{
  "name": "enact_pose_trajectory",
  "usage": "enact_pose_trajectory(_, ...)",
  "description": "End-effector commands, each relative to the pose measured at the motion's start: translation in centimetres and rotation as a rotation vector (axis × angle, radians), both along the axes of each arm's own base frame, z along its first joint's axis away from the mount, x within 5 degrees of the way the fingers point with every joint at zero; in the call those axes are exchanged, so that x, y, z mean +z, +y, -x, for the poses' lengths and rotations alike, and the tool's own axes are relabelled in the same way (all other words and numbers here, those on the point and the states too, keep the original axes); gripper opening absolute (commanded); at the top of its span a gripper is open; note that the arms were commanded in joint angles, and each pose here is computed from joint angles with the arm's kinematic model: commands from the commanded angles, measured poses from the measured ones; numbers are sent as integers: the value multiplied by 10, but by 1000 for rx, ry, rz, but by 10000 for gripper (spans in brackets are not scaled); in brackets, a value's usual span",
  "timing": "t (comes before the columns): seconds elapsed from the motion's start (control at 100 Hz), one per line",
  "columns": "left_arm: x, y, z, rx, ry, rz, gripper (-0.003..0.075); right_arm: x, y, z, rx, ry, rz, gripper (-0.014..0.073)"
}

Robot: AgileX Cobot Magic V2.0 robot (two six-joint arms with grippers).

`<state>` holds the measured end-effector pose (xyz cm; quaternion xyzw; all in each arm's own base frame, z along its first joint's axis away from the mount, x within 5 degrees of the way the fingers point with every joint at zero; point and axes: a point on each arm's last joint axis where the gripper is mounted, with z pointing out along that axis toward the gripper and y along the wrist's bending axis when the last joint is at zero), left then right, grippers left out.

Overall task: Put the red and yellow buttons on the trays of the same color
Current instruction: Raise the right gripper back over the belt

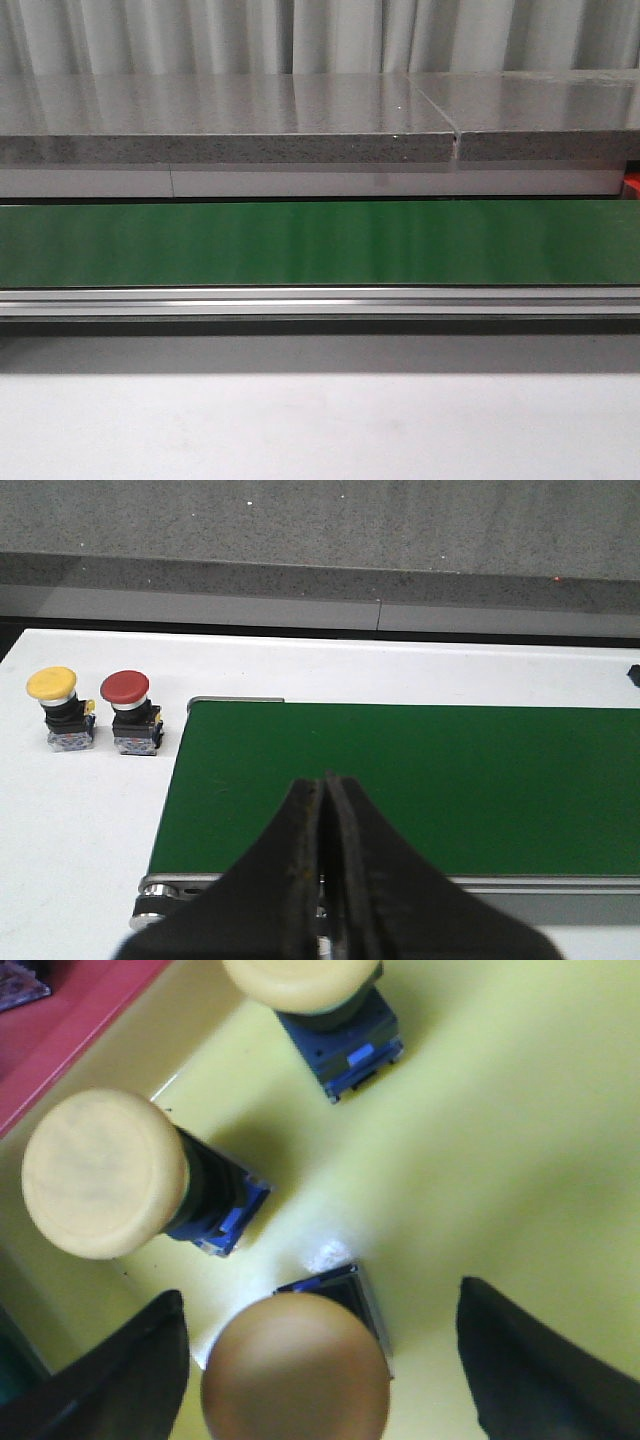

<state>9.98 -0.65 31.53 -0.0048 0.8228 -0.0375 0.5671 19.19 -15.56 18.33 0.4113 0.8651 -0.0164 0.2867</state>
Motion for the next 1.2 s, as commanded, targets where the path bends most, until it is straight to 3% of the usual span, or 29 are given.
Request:
enact_pose_trajectory(0.0, 15, -1, -2, -12, -95, 10, -19, 16, -8, -3, -24, -63, 62, 602)
enact_pose_trajectory(0.25, 15, -1, -2, -12, -95, 10, -19, 44, -5, -6, 8, -106, 68, 603)
enact_pose_trajectory(0.47, 15, -1, -2, -12, -95, 10, -19, 77, 13, -4, 58, -217, 170, 603)
enact_pose_trajectory(0.89, 15, -1, -2, -12, -95, 10, -19, 140, 99, 5, 494, -443, 428, 603)
enact_pose_trajectory(1.19, 15, -1, -2, -12, -95, 10, -19, 156, 142, 18, 743, -541, 497, 597)
